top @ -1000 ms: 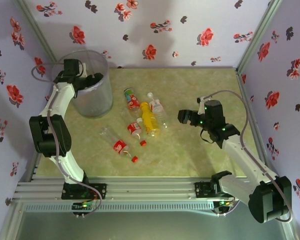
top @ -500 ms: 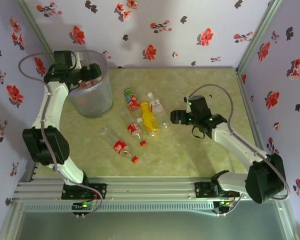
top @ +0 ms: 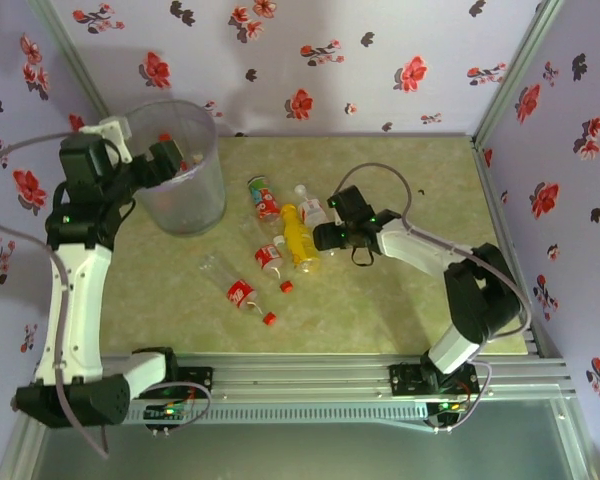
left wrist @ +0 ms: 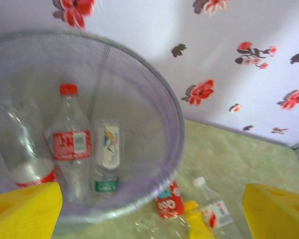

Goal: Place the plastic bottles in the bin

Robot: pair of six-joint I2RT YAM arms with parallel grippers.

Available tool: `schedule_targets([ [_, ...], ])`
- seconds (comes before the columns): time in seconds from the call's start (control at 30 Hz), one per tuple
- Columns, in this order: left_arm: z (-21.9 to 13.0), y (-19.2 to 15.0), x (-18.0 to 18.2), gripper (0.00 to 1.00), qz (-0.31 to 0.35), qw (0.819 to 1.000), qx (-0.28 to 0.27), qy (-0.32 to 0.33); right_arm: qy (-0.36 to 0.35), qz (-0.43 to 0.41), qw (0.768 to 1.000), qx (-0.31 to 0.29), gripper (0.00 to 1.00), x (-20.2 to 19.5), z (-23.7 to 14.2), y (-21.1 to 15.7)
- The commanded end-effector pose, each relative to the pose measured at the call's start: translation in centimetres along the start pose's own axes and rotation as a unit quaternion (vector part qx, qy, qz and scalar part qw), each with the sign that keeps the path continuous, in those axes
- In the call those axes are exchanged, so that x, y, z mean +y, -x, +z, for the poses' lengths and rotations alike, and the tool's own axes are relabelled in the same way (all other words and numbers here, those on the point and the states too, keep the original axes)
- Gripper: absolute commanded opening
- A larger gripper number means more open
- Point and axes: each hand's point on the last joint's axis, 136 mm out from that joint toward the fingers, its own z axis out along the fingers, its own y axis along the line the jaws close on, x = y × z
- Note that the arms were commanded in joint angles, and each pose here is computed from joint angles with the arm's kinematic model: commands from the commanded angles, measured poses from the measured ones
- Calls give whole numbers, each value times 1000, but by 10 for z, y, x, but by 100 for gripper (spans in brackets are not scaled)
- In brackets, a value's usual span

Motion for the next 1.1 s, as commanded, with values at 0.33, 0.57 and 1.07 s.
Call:
schedule_targets([
  [0.33,1,-87,-25,95,-82,993,56,-65,-10,-17,1000,20,84,6,43,9],
  [0.57,14,-102,-28,95,-80,991,77,-69,-15,-14,999,39,80,3,64,0],
  [1.07,39,-111,-74,96,-135,973,91,-166,-32,-18,999,13,61,-6,39,4],
])
